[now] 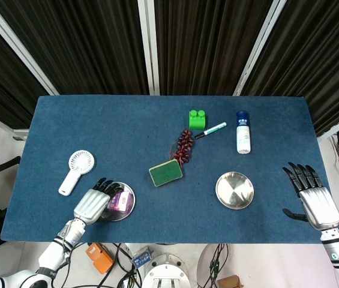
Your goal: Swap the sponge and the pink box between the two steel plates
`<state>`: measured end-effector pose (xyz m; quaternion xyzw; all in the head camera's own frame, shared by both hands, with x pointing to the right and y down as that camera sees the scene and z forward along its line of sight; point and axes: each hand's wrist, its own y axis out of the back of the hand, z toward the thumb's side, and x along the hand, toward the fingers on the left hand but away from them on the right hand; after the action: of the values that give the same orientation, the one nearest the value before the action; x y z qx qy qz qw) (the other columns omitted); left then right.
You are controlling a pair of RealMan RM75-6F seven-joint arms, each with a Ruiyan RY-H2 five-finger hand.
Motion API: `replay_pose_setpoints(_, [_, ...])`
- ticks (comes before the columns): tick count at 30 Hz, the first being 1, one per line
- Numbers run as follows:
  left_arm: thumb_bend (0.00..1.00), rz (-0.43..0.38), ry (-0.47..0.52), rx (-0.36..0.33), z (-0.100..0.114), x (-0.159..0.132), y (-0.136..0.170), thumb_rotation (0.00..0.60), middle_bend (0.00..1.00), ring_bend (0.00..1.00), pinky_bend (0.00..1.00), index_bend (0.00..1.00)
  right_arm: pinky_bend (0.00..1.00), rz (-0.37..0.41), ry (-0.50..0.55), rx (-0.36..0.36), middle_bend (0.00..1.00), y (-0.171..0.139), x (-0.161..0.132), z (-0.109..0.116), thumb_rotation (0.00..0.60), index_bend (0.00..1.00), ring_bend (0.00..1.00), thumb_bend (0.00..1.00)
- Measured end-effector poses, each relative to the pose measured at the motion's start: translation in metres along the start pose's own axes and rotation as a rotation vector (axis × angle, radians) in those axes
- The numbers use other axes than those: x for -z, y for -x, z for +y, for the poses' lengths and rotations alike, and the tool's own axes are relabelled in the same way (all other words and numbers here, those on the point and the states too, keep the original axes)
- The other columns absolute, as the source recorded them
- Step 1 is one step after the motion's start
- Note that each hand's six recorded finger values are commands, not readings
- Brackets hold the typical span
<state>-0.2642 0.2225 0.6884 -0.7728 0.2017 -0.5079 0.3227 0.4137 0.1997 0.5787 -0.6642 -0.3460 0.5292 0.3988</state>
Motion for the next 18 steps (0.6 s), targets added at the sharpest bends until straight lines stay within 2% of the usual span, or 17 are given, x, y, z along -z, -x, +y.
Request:
replay_pose_setpoints(4, [0.27,0.006,0.013,-0.035,0.002,-0.002,-0.004,0.600,0.42,0.33,0.16,0.43,0.06,-0.003,-0.001,-0.005,0.00,0.000,0.000,-0.001,0.600,0.00,0.00,0.20])
replay_pose_setpoints(8, [0.34,0.012,0.038,-0.057,0.004,-0.003,-0.006,0.600,0.51,0.42,0.26,0.53,0.06,-0.008,-0.002,-0.008,0.00,0.001,0.001,-0.001,0.600,0.00,0.00,0.20])
replay_pose_setpoints(13, [0.37,-0.007,0.061,-0.098,0.013,-0.009,-0.006,0.600,0.54,0.45,0.37,0.56,0.06,-0.016,-0.003,-0.015,0.00,0.002,0.002,-0.002,0.600,0.00,0.00,0.20])
replay_pose_setpoints(18, [0.37,-0.071,0.094,-0.133,0.026,-0.032,-0.010,0.600,0.55,0.46,0.39,0.57,0.06,-0.017,-0.002,-0.017,0.00,0.003,0.001,-0.003,0.600,0.00,0.00,0.20])
